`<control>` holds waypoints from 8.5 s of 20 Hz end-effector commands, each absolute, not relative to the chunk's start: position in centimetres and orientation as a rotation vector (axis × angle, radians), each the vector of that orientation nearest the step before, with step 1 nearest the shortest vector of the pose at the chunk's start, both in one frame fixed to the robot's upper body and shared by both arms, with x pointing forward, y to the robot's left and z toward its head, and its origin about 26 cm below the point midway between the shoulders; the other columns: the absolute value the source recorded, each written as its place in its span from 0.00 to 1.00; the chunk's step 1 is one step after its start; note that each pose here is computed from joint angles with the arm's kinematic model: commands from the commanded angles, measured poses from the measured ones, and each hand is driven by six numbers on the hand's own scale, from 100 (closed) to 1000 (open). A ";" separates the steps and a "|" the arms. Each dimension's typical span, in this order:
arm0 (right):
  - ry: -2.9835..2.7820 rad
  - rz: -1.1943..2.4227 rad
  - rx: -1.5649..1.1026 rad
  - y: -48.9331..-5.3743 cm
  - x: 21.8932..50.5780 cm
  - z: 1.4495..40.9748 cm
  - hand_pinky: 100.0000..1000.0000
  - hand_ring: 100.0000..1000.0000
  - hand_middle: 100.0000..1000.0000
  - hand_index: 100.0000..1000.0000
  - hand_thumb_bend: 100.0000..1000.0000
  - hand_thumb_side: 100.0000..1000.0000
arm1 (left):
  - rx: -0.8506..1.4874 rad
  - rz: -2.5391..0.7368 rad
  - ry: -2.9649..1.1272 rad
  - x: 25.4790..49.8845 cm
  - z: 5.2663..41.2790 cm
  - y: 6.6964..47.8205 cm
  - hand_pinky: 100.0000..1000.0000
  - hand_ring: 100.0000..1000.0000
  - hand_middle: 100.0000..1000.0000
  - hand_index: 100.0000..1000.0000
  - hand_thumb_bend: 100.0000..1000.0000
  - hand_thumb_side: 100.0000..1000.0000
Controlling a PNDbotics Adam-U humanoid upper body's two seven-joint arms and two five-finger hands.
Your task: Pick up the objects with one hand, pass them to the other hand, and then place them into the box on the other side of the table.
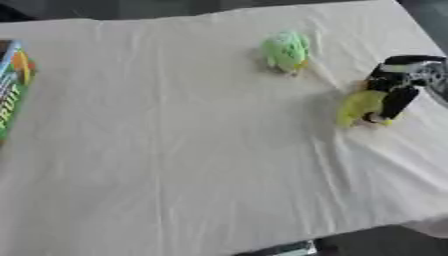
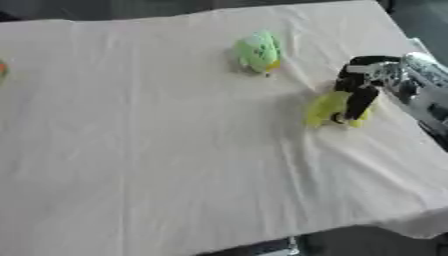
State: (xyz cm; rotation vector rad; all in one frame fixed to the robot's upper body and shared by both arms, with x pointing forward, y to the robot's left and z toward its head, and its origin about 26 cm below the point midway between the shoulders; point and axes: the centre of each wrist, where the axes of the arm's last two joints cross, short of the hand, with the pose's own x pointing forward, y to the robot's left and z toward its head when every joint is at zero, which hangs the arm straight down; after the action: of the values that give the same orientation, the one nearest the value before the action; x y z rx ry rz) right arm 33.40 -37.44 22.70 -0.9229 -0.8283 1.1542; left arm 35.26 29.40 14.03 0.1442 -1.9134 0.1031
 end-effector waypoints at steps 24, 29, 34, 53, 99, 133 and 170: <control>-1.344 0.720 -1.133 -34.7 29.7 28.5 0.72 0.53 0.36 0.49 0.26 0.00 | 0.165 0.099 -1.946 35.2 15.1 30.1 0.55 0.69 0.62 0.71 0.42 0.72; -1.470 0.631 -1.058 -33.2 29.8 27.2 0.71 0.51 0.35 0.50 0.24 0.00 | 0.155 0.084 -1.961 35.2 15.5 29.8 0.56 0.69 0.62 0.71 0.41 0.72; -1.560 0.565 -0.963 -31.6 29.9 26.1 0.69 0.48 0.33 0.50 0.20 0.00 | 0.132 0.004 -2.025 35.2 17.5 28.9 0.56 0.69 0.62 0.71 0.40 0.69; -1.884 0.379 -0.738 -26.1 30.2 22.9 0.69 0.45 0.31 0.51 0.11 0.00 | 0.201 -0.860 -2.121 32.6 31.0 24.7 0.59 0.71 0.64 0.74 0.43 0.56; -2.019 0.755 -0.354 -16.1 29.8 24.3 0.67 0.45 0.31 0.51 0.10 0.00 | 0.084 -1.580 -1.879 31.4 35.8 11.8 0.63 0.73 0.68 0.77 0.34 0.54; -2.018 0.769 -0.230 -13.5 29.3 25.8 0.63 0.43 0.30 0.50 0.15 0.00 | 0.234 -1.692 -1.795 34.4 33.7 11.1 0.69 0.78 0.70 0.78 0.44 0.09; -2.036 0.793 -0.172 -13.3 29.2 25.9 0.62 0.42 0.29 0.49 0.17 0.00 | 0.419 -1.686 -1.845 34.8 32.4 9.5 0.63 0.71 0.60 0.71 0.35 0.06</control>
State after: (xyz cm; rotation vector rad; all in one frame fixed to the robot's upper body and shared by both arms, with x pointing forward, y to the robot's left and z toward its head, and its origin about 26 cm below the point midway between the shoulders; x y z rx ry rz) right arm 29.79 -13.63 25.02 -0.2059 -1.9935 0.7728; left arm 35.11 9.92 31.64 0.4019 -1.8113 -1.6810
